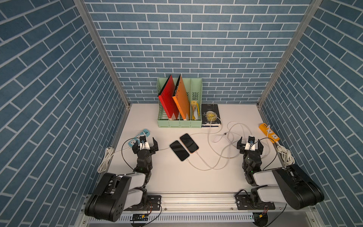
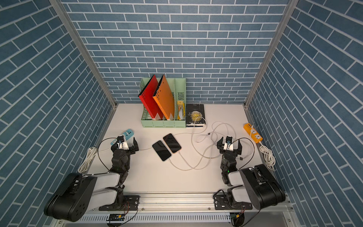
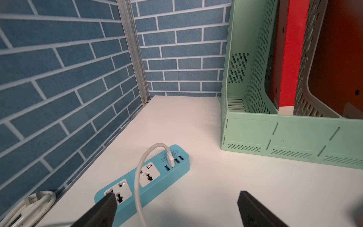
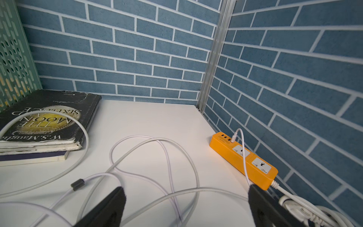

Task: Plug the charging cable into the phone
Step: Reset both arms

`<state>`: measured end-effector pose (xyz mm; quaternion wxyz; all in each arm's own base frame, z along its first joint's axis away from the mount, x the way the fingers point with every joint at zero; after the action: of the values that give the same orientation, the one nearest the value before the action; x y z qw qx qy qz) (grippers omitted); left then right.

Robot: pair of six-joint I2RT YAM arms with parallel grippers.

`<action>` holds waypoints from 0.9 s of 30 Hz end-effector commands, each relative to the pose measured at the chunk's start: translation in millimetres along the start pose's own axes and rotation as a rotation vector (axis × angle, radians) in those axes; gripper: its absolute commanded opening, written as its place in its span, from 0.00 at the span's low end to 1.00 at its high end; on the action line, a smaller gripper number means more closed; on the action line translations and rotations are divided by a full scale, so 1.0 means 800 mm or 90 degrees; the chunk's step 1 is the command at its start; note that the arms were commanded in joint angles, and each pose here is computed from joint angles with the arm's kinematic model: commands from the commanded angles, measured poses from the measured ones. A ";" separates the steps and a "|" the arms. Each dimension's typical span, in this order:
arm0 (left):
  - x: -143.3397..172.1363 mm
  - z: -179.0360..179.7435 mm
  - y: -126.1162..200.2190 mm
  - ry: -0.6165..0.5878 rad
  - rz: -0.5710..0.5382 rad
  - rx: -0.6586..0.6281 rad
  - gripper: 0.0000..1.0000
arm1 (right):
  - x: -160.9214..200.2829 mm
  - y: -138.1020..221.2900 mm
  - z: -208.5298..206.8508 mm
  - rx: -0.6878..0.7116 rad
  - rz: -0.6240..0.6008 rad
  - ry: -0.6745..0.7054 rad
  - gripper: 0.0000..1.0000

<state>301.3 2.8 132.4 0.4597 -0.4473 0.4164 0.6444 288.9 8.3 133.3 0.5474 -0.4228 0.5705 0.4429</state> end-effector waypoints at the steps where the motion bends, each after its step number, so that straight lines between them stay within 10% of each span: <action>1: -0.029 0.006 -0.016 0.011 -0.084 0.004 1.00 | -0.038 0.006 -0.003 -0.031 -0.109 -0.044 0.99; 9: -0.008 0.011 -0.048 0.047 -0.031 0.035 1.00 | 0.003 -0.060 -0.001 -0.051 0.042 -0.062 0.99; 27: -0.009 0.004 -0.049 0.038 -0.034 0.057 1.00 | 0.000 -0.055 0.019 -0.155 0.039 -0.047 1.00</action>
<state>336.3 12.8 130.6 0.4784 -0.4534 0.4487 0.6036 331.9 -0.2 136.9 0.5337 -0.4362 0.5099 0.5147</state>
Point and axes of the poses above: each gripper's point midway between its finger pads, its own y axis back along the fingers, its own z axis along the line the jaws close on, x = y × z, the point moved 3 cm from there along y, back along the fingers, and after that the axes turned 11 degrees about -y, right-handed, at the moved point
